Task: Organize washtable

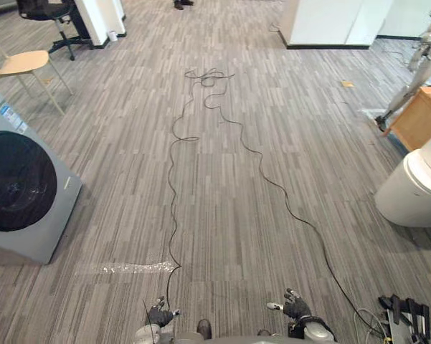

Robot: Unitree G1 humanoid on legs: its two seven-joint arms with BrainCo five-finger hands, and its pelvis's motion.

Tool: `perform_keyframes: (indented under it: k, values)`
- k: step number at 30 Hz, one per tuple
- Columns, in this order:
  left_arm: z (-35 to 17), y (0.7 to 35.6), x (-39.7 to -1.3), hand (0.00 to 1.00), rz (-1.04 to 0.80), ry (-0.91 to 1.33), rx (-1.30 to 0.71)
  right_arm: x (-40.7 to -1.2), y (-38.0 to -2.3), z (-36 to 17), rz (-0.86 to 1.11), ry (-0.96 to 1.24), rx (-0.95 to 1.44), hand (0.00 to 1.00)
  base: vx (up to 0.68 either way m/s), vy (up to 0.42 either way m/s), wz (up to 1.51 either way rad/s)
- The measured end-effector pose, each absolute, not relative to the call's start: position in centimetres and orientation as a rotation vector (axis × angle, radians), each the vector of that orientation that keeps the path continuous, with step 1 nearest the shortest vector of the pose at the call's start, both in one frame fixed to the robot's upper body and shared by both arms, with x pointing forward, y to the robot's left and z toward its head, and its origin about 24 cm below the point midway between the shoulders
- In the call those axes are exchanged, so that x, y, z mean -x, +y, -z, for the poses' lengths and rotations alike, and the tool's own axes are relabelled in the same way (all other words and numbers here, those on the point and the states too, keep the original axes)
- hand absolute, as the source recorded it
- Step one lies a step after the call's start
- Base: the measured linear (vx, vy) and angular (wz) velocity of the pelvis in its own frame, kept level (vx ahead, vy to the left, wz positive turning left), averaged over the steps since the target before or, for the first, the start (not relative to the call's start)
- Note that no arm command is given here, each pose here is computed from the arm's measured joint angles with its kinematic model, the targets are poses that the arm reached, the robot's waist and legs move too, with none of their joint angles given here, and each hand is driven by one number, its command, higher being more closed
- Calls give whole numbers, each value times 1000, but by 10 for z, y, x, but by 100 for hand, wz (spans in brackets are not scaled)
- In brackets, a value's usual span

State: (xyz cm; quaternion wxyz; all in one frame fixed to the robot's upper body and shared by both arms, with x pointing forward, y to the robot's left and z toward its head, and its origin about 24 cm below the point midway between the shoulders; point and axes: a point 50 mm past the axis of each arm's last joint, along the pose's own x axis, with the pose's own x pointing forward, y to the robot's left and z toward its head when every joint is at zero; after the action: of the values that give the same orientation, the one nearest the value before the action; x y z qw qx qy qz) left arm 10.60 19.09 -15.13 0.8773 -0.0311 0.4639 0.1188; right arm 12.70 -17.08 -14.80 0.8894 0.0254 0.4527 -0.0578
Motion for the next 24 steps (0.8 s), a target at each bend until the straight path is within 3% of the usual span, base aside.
perform_keyframes:
  k: [10,18,24]
  values:
    - [144,190,-118,0,-307,890,151,-134,-178,146,138,938,-25,0,-5,116,-9]
    - [144,205,-119,0,-308,915,100,-143,-162,144,59,926,11,0,287,196,7]
    - [145,192,-121,0,-243,924,76,-158,-157,137,18,870,24,0,419,12,43]
